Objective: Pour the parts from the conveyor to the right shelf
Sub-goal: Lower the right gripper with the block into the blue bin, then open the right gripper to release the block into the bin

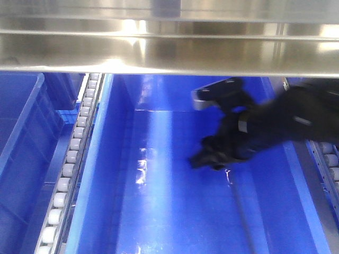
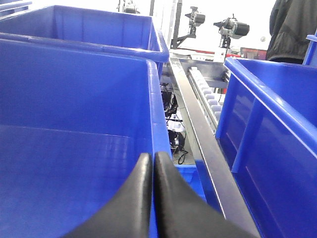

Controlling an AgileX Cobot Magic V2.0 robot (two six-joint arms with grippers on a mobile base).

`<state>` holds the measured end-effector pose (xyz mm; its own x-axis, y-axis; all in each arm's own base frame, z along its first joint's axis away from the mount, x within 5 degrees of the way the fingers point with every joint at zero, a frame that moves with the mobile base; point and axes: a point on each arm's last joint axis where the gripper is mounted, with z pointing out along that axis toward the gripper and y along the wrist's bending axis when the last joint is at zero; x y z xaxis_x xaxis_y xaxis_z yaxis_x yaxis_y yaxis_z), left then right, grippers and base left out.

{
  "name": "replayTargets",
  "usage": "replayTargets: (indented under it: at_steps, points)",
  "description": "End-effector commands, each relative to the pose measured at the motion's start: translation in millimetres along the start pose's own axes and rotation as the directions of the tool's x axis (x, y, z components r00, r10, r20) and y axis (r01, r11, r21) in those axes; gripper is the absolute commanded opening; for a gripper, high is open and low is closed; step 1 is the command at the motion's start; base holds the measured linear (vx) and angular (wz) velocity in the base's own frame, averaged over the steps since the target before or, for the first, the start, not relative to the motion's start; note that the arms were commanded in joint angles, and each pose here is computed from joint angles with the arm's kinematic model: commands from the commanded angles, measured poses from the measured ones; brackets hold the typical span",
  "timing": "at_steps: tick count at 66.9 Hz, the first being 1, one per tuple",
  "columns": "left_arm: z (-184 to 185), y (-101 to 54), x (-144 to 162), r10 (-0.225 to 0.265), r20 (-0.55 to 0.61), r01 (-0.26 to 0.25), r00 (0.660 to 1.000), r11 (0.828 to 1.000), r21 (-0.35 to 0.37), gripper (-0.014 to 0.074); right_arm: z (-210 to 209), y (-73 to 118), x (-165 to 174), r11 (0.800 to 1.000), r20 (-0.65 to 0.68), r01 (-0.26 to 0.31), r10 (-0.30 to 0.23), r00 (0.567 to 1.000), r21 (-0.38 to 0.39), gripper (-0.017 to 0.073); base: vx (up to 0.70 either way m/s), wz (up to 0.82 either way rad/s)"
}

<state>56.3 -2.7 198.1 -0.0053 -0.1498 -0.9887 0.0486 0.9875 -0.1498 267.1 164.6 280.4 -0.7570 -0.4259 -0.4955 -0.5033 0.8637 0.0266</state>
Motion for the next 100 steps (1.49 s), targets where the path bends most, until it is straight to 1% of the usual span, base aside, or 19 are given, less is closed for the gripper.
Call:
replayTargets:
  at_steps: [1, 14, 18, 20, 25, 36, 47, 54, 60, 67, 69, 78, 86, 93, 95, 100]
  points:
    - [0.1, -0.5, 0.2, -0.014, 0.058, 0.013, 0.998, 1.000, 0.017, -0.0006, 2.3, 1.4, -22.0, 1.000, 0.046, -0.004, 0.005, 0.999, -0.009, 0.0053, 0.00, 0.00]
    - [0.1, -0.5, 0.2, -0.014, 0.058, 0.013, 0.998, 1.000, 0.017, -0.0006, 40.7, 0.7, -31.6, 1.000, -0.105, -0.001, 0.001, 0.995, 0.003, 0.0066, 0.00, 0.00]
    - [0.1, -0.5, 0.2, -0.014, 0.058, 0.013, 0.998, 1.000, 0.017, -0.0006, 48.3, 0.3, -35.5, 1.000, -0.131, -0.021, 0.022, 0.991, 0.011, 0.0078, 0.00, 0.00]
    - [0.1, -0.5, 0.2, -0.014, 0.058, 0.013, 0.998, 1.000, 0.017, -0.0006, 51.4, 0.0, -37.2, 0.999, -0.146, -0.042, 0.044, 0.988, 0.018, 0.0088, 0.00, 0.00]
    - [0.1, -0.5, 0.2, -0.014, 0.058, 0.013, 0.998, 1.000, 0.017, -0.0006, 57.6, -0.4, -41.3, 0.998, -0.172, -0.060, 0.064, 0.983, 0.029, 0.0125, 0.00, 0.00]
    - [0.1, -0.5, 0.2, -0.014, 0.058, 0.013, 0.998, 1.000, 0.017, -0.0006, 67.0, -0.3, -46.5, 0.998, -0.203, -0.059, 0.065, 0.977, 0.031, 0.0267, 0.00, 0.00]
    - [0.1, -0.5, 0.2, -0.014, 0.058, 0.013, 0.998, 1.000, 0.017, -0.0006, 69.7, -0.3, -48.5, 0.998, -0.183, -0.060, 0.064, 0.981, 0.030, 0.0463, 0.00, 0.00]
    - [0.1, -0.5, 0.2, -0.014, 0.058, 0.013, 0.998, 1.000, 0.017, -0.0006, 70.3, -0.9, -49.4, 0.998, -0.173, -0.052, 0.057, 0.983, 0.034, 0.0566, 0.00, 0.00]
    - [0.1, -0.5, 0.2, -0.014, 0.058, 0.013, 0.998, 1.000, 0.017, -0.0006, 70.4, -2.0, -50.2, 0.999, -0.164, -0.031, 0.037, 0.986, 0.042, 0.0622, 0.00, 0.00]
    - [0.1, -0.5, 0.2, -0.014, 0.058, 0.013, 0.998, 1.000, 0.017, -0.0006, 67.2, -3.6, -51.2, 0.998, -0.148, -0.003, 0.011, 0.989, 0.056, 0.0627, 0.00, 0.00]
    - [0.1, -0.5, 0.2, -0.014, 0.058, 0.013, 0.998, 1.000, 0.017, -0.0006, 65.0, -3.9, -52.1, 0.998, -0.138, 0.007, 0.001, 0.990, 0.057, 0.0624, 0.00, 0.00]
    - [0.1, -0.5, 0.2, -0.014, 0.058, 0.013, 0.998, 1.000, 0.017, -0.0006, 50.4, -3.9, -56.8, 0.998, -0.062, 0.011, -0.007, 0.998, 0.059, 0.0606, 0.00, 0.00]
    - [0.1, -0.5, 0.2, -0.014, 0.058, 0.013, 0.998, 1.000, 0.017, -0.0006, 33.2, -2.6, -50.3, 0.999, 0.075, -0.002, -0.001, 0.997, 0.041, 0.0583, 0.00, 0.00]
    - [0.1, -0.5, 0.2, -0.014, 0.058, 0.013, 0.998, 1.000, 0.017, -0.0006, 15.4, -1.5, -36.6, 1.000, 0.217, -0.005, -0.001, 0.976, 0.025, 0.0580, 0.00, 0.00]
    - [0.1, -0.5, 0.2, -0.014, 0.058, 0.013, 0.998, 1.000, 0.017, -0.0006, 12.5, -1.6, -28.8, 1.000, 0.238, -0.001, -0.004, 0.971, 0.023, 0.0580, 0.00, 0.00]
    - [0.1, -0.5, 0.2, -0.014, 0.058, 0.013, 0.998, 1.000, 0.017, -0.0006, -3.9, -1.6, -15.4, 1.000, 0.320, 0.000, -0.006, 0.947, 0.018, 0.0580, 0.00, 0.00]
